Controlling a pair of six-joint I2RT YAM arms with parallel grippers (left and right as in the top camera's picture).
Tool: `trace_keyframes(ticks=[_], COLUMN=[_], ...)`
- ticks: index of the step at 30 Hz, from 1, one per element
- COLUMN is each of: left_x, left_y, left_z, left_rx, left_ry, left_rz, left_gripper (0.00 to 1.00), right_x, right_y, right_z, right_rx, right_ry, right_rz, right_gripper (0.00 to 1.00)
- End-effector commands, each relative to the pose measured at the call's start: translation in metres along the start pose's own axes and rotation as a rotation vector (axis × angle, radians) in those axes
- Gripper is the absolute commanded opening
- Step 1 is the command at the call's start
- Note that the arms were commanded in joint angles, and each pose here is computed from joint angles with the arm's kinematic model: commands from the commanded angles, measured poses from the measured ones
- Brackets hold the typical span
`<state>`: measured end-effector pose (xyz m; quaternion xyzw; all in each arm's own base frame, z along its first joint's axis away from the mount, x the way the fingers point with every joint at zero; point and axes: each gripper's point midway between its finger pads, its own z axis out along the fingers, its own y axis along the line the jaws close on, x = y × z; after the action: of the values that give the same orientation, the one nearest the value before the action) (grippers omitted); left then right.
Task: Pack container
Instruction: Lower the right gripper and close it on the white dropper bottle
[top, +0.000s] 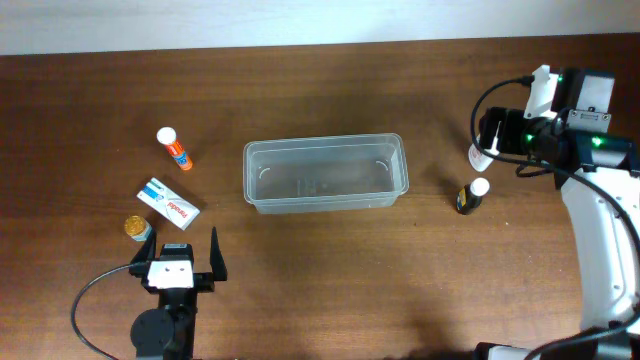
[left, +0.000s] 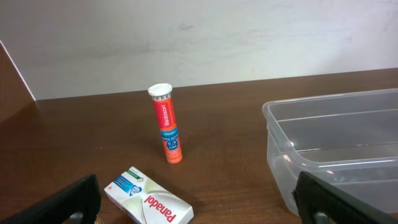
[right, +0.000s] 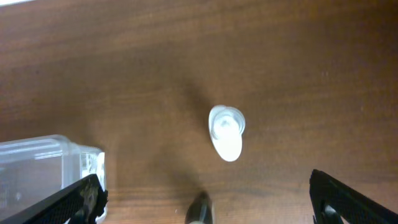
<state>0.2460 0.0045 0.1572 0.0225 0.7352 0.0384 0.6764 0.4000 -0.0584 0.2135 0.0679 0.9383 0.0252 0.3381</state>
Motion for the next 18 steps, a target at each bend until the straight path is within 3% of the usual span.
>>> trace_keyframes(ticks=[1, 18], left_x=[0.001, 0.001], left_y=[-0.001, -0.001], left_z=[0.0, 0.0], left_rx=[0.007, 0.007], left_ry=[-0.003, -0.003], left_rz=[-0.003, -0.003], left_gripper=[1.0, 1.0], right_x=[-0.003, 0.014], right_y=[0.003, -0.008], right_z=[0.018, 0.098], right_rx=[-0.042, -0.046], right_ry=[0.014, 0.1], right_rz=[-0.041, -0.071], right_gripper=[0.98, 0.98])
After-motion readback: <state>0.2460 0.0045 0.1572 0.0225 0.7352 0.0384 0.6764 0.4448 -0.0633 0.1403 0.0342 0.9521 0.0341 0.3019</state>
